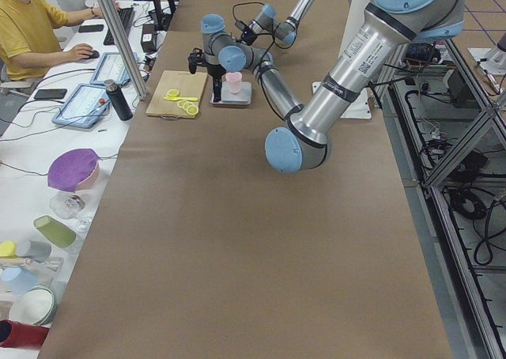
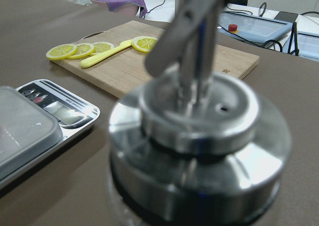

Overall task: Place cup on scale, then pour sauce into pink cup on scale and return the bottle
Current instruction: 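Lift the bottle with the right gripper while the left arm withdraws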

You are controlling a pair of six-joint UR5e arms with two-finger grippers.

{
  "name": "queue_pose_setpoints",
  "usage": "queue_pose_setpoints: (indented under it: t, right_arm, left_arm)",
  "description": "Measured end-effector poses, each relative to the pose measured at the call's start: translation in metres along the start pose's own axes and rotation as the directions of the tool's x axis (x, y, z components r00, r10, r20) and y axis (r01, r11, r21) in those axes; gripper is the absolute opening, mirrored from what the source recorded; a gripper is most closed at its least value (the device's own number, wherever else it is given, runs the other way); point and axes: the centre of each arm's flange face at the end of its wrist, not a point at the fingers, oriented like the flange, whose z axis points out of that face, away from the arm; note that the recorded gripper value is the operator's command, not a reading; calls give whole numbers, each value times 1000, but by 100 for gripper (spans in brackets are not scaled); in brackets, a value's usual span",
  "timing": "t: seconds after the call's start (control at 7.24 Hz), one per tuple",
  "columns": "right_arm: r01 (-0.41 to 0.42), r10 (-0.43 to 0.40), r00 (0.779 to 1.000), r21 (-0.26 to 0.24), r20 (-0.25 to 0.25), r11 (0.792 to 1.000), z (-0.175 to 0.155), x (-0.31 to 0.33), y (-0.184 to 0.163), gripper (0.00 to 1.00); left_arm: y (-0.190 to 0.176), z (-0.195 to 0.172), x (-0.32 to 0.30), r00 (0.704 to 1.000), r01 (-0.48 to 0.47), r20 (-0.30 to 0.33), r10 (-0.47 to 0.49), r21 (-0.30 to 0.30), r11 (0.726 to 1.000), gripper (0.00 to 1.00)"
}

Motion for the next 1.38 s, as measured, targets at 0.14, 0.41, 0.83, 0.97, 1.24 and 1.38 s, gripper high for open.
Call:
queue_pose_setpoints:
  t: [0.14, 0.41, 0.83, 0.97, 1.24, 1.38]
  right_arm:
    - [0, 1, 1000, 3, -1, 1000, 1, 1, -3, 36]
    - [-2, 2, 1000, 4, -5, 1000, 2, 5, -12, 35]
    - [-2, 2, 1000, -60, 1, 998, 0, 12, -50, 33]
    - [-1, 0, 1000, -74, -4, 997, 0, 14, -53, 28]
    - [4, -7, 1000, -102, -30, 995, 3, 22, -53, 27]
    - [3, -8, 999, -111, -40, 994, 3, 25, -54, 26]
  left_arm:
    - [-1, 0, -1, 1000, 1, 1, -1, 1, 1000, 100]
    - [-6, -6, -8, 1000, -9, 5, 9, 8, 1000, 100]
    - [-23, -39, -43, 998, -59, 26, 59, 1, 998, 100]
    - [-24, -42, -51, 997, -68, 31, 68, -2, 998, 99]
    - [-25, -45, -57, 997, -73, 34, 73, -2, 997, 99]
    - [-26, -46, -58, 997, -71, 34, 71, 0, 997, 99]
